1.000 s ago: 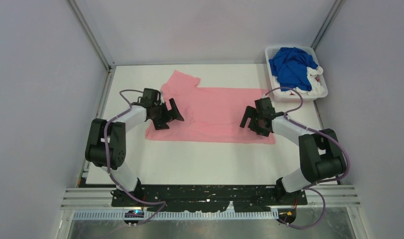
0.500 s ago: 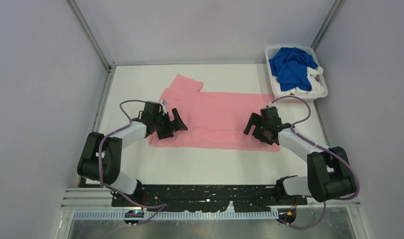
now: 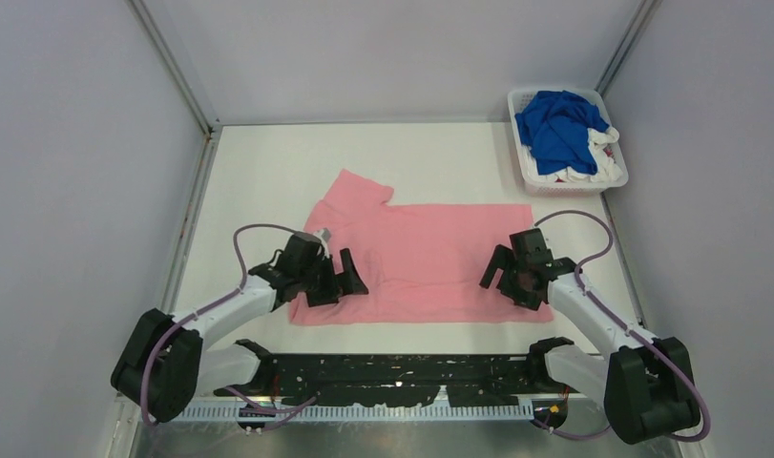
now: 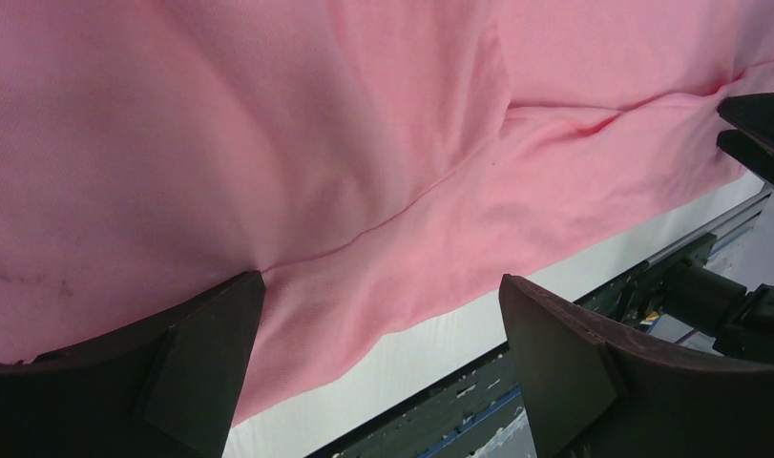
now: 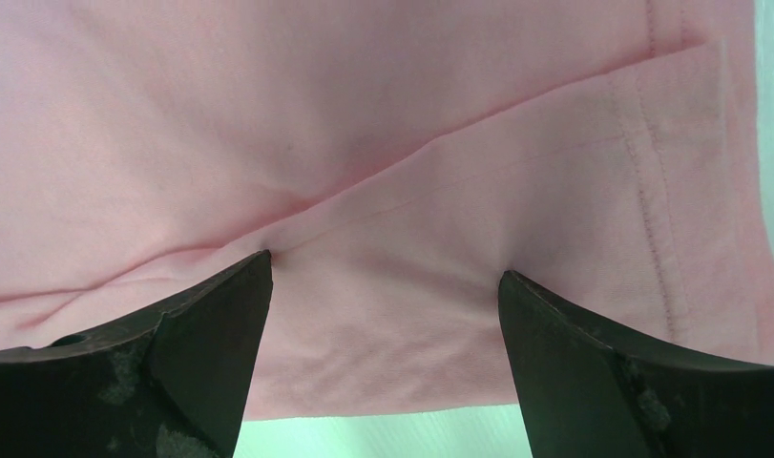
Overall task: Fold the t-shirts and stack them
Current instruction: Fold the flattened tshirt in 1/3 of the way, then grab the side of the flattened tshirt furthest away from the robot with both arms, then fold the other side of the tshirt into a rectangle
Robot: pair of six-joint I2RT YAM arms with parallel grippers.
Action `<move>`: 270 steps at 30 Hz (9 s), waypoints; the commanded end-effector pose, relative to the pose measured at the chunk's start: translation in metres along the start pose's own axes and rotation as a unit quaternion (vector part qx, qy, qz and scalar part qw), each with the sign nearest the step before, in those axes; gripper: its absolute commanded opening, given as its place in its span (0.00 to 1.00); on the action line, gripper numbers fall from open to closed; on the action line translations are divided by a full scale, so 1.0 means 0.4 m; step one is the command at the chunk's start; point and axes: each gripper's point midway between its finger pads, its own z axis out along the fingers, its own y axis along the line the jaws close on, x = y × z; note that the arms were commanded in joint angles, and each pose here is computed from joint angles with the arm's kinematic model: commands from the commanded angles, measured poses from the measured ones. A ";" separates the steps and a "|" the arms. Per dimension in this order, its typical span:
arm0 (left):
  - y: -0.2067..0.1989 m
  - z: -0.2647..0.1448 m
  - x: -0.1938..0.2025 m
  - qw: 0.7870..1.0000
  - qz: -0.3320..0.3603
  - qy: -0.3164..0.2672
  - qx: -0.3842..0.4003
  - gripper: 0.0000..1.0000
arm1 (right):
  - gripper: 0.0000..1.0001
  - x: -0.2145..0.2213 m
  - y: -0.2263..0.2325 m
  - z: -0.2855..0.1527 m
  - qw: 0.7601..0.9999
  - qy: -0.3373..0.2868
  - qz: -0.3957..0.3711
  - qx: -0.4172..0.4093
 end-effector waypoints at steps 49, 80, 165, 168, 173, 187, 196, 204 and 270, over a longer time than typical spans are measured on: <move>-0.053 -0.164 -0.527 0.964 0.066 -0.182 -0.182 1.00 | 0.95 -0.262 0.134 -0.216 0.964 -0.235 -0.037 -0.117; 0.015 0.239 -0.722 0.993 0.059 0.026 -0.100 1.00 | 0.96 -0.265 0.079 -0.157 0.968 -0.236 -0.059 -0.058; -0.121 0.040 -0.540 0.979 0.160 -0.052 -0.117 0.00 | 0.87 -0.620 0.091 0.121 0.971 -0.140 -0.028 0.191; -0.116 0.025 -0.531 0.979 0.157 -0.058 -0.120 0.00 | 0.87 -0.618 0.077 0.138 0.968 -0.128 -0.032 0.213; -0.118 0.011 -0.516 0.979 0.155 -0.063 -0.114 0.00 | 0.86 -0.599 0.066 0.182 0.967 -0.102 -0.044 0.228; -0.136 -0.020 -0.496 0.980 0.155 -0.074 -0.098 0.00 | 0.71 -0.530 0.034 0.208 0.969 -0.066 -0.056 0.233; -0.134 -0.052 -0.469 0.979 0.162 -0.083 -0.097 0.00 | 0.41 -0.535 0.023 0.185 0.966 -0.085 -0.032 0.241; -0.133 -0.073 -0.456 0.977 0.167 -0.089 -0.094 0.00 | 0.17 -0.533 0.021 0.181 0.966 -0.096 -0.013 0.238; 0.050 -0.212 0.074 0.986 0.138 -0.042 -0.088 0.03 | 0.19 -0.194 -0.113 -0.079 0.982 -0.117 -0.044 0.139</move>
